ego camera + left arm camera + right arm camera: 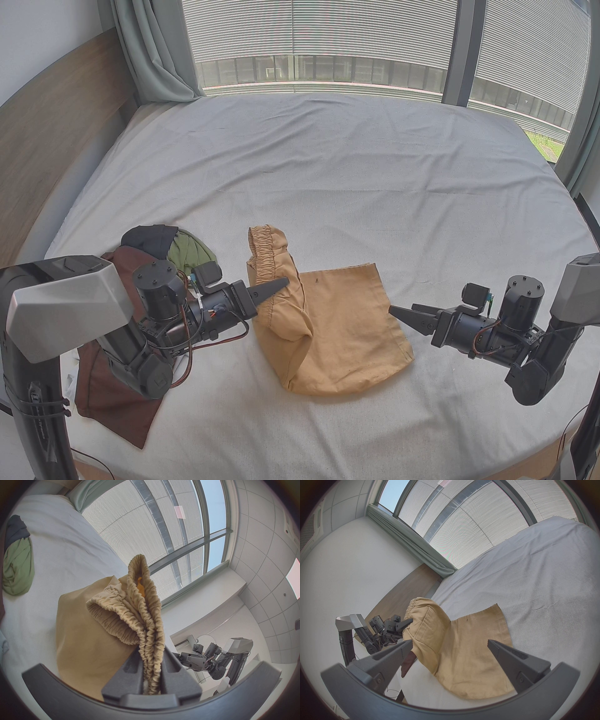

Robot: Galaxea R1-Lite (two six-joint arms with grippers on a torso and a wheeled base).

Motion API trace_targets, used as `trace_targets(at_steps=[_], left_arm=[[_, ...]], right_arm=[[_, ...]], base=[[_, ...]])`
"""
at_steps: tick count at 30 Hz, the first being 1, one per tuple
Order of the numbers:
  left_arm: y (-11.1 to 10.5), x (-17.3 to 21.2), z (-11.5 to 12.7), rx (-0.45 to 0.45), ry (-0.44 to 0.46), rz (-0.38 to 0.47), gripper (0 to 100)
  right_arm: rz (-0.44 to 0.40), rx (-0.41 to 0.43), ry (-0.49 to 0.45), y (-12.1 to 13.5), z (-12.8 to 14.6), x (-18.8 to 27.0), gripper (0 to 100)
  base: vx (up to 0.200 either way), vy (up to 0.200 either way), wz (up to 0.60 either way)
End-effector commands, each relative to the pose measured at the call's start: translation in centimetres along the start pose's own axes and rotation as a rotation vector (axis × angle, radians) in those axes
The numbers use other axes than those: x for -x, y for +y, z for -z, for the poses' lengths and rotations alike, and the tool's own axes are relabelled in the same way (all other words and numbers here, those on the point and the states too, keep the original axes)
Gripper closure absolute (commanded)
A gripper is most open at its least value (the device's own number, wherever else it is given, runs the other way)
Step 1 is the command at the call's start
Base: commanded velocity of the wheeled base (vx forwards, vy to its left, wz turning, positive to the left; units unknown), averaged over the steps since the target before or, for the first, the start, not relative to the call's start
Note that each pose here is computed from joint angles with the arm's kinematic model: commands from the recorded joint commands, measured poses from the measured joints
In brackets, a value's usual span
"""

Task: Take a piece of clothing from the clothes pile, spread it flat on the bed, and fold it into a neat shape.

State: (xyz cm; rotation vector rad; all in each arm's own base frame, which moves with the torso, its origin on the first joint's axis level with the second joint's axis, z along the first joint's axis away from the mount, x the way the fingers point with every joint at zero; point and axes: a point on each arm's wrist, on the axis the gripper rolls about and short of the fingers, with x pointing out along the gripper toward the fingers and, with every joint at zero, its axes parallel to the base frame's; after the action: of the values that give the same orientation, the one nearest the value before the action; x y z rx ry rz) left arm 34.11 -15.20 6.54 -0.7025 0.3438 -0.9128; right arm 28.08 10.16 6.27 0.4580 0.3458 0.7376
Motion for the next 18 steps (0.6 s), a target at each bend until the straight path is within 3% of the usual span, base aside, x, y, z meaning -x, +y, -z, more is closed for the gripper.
trace_targets(at_steps=[1,9,18], left_arm=[[0.4,-0.8,0.6,0.01,0.016,0.003,100],[0.7,-2.6,1.9,0.023,0.052,0.026,100],[-0.1,-4.6,3.2,0.113,0.079,0.072,100]], right_arm=[[-0.002,0.005,-0.008,0.0,-0.2,0.0,0],[-0.002,0.013,-0.033,-0.2,-0.8,-0.2,0],[0.004,0.021,-0.067,-0.7,-1.7,-0.4,0]], base=[[0.0,0.0,0.0],[0.0,0.0,0.0],[0.0,0.0,0.0]])
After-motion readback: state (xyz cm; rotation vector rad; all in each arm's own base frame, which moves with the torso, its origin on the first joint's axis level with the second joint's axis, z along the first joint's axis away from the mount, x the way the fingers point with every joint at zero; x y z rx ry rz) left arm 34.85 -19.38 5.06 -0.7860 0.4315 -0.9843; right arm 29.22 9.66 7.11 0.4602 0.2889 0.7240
